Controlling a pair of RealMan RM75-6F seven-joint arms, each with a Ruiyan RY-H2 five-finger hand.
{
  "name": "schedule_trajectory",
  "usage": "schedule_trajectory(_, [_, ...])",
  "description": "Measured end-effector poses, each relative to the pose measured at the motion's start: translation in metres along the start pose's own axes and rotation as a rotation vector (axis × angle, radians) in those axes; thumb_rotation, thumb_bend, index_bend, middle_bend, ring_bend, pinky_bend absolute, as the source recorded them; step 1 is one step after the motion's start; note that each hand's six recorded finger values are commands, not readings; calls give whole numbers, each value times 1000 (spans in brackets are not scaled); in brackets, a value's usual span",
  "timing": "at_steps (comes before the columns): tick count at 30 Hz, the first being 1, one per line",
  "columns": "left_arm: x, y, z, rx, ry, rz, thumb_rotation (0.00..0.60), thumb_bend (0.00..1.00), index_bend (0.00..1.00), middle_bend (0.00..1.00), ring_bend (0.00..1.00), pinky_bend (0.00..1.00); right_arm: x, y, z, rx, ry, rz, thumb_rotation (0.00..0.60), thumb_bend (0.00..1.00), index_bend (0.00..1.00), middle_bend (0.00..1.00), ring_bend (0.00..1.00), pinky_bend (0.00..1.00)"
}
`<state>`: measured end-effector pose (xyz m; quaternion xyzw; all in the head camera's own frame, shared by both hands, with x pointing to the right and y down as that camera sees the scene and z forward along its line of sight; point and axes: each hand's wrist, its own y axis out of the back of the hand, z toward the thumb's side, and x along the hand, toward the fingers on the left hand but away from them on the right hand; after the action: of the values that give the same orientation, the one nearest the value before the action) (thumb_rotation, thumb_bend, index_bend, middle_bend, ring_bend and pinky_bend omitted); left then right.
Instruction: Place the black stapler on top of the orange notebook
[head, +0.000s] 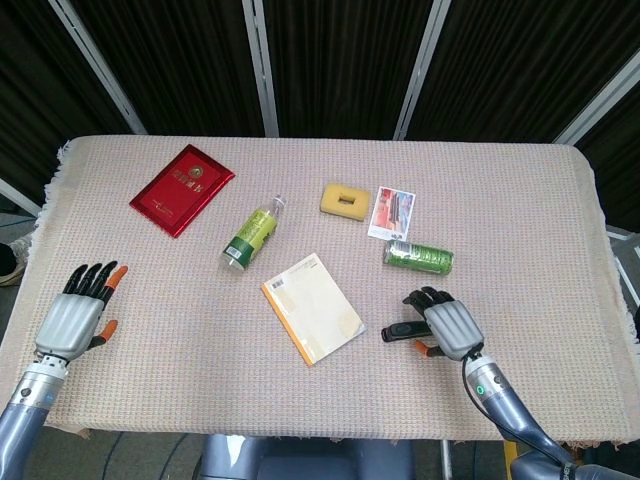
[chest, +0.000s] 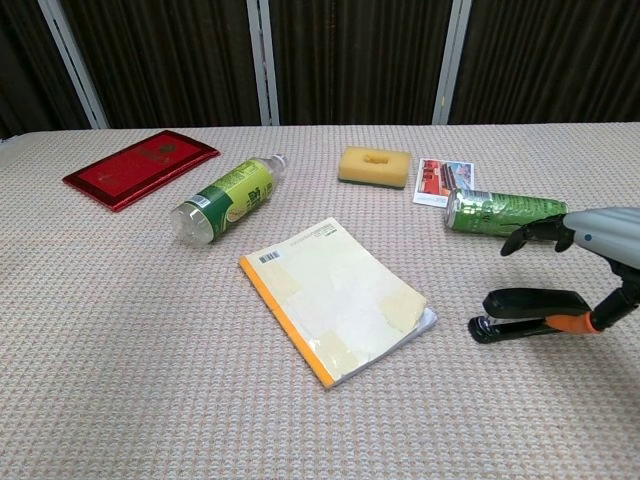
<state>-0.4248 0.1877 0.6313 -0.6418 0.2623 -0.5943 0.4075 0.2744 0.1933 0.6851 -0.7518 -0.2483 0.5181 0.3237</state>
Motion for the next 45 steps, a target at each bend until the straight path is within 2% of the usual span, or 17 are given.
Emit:
schedule_trajectory(7, [3, -4, 3, 10, -8, -19, 600, 425, 0, 0, 0, 49, -7, -10, -1, -17, 2, 12, 600, 272, 224, 193, 146, 244])
schedule_trajectory(13, [5, -7, 4, 24, -15, -29, 600, 482, 0, 0, 0, 49, -12, -16, -5, -34, -9, 14, 600, 277, 308, 277, 255, 317])
schedule_trajectory(19, [7, -8, 3, 41, -13, -25, 600, 487, 0, 0, 0, 50, -15, -21, -9, -35, -22, 22, 600, 285, 354, 319, 282, 323])
schedule_trajectory(23, [8, -10, 5, 38, -20, -30, 600, 484, 0, 0, 0, 50, -19, -24, -12, -44, -35, 27, 600, 286, 408, 374, 339, 372])
schedule_trajectory(33, [5, -8, 5, 30, -32, -10, 600, 482, 0, 0, 0, 49, -27, -27, -8, -1, -41, -17, 600, 304, 579, 541, 532, 614])
schedule_trajectory(39, [0, -5, 3, 20, -35, -2, 600, 481, 0, 0, 0, 49, -24, -21, -2, 9, -39, -66, 600, 317, 625, 585, 599, 681])
schedule_trajectory(45, [-3, 0, 3, 7, -41, 12, 600, 480, 0, 0, 0, 49, -16, -10, 10, 17, -17, -105, 600, 316, 628, 587, 618, 699])
